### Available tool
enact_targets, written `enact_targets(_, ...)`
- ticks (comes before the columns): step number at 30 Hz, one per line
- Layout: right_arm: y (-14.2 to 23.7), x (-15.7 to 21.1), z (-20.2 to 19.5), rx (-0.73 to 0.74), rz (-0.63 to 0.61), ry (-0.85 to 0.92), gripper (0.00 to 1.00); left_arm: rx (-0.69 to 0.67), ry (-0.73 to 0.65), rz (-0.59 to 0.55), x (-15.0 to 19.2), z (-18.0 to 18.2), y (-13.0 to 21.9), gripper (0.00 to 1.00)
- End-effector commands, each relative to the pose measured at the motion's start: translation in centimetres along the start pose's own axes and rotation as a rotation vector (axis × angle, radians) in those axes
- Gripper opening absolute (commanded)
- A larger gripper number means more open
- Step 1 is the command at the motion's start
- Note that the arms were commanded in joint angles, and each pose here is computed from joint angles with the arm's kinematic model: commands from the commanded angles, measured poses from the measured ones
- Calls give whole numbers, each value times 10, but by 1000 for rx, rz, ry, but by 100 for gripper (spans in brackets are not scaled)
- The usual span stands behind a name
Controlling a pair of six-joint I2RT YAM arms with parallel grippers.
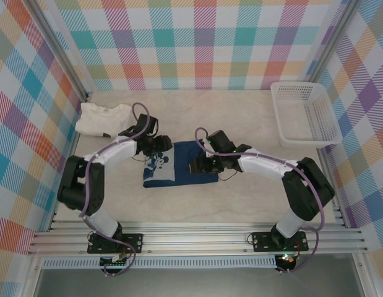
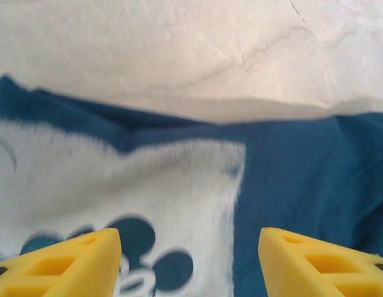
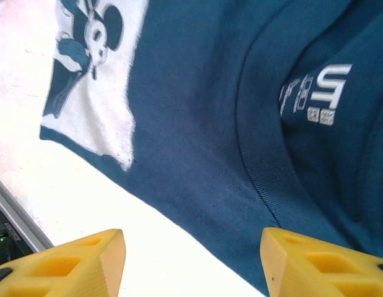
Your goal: Fold the inside-out t-shirt
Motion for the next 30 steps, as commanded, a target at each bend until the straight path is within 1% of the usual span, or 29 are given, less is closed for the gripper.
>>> enact_targets(1, -13, 3, -12, 20, 20, -84, 57, -49, -27, 16, -15, 9, -20, 61)
enact_targets(5, -20, 5, -50, 119, 72, -107, 55, -126, -30, 76, -8, 29, -32, 61)
enact_targets(8, -19, -1, -81, 193, 80, -109, 53, -137, -19, 130, 9, 39, -33, 60)
enact_targets(11, -19, -19, -106, 254, 77, -57, 53, -121, 0, 170, 36, 47, -25, 60)
enact_targets(14, -17, -52, -121, 308, 50, 39, 53, -103, -9, 198, 72, 49, -12, 60)
enact_targets(17, -12, -96, -121, 311, -4, 152, 54, -43, -44, 227, 116, 34, 4, 61)
enact_targets(19, 1, -124, -112, 316, -47, 227, 56, 35, -76, 249, 142, 13, 15, 61)
enact_targets(21, 18, -138, -105, 325, -90, 264, 59, 98, -106, 258, 153, -6, 28, 62)
enact_targets(23, 35, -139, -97, 321, -116, 285, 61, 154, -135, 223, 148, -21, 42, 62)
enact_targets(26, 49, -118, -87, 282, -128, 254, 65, 181, -178, 93, 119, -33, 54, 63)
enact_targets(28, 55, -97, -90, 285, -112, 193, 69, 177, -179, 50, 95, -38, 49, 64)
enact_targets(30, 62, -84, -98, 284, -114, 126, 72, 149, -141, 44, 70, -36, 34, 64)
Point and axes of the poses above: each hand's point on the last joint's axis, 136 mm out from that joint toward the fingers, its own y axis back along the fingers, its own z axis along the line the jaws close on, x = y × z, the point moved 1 cm from there along y, back along the fingers, and after that the axes turned 14 degrees about y, right-handed, at the moved point
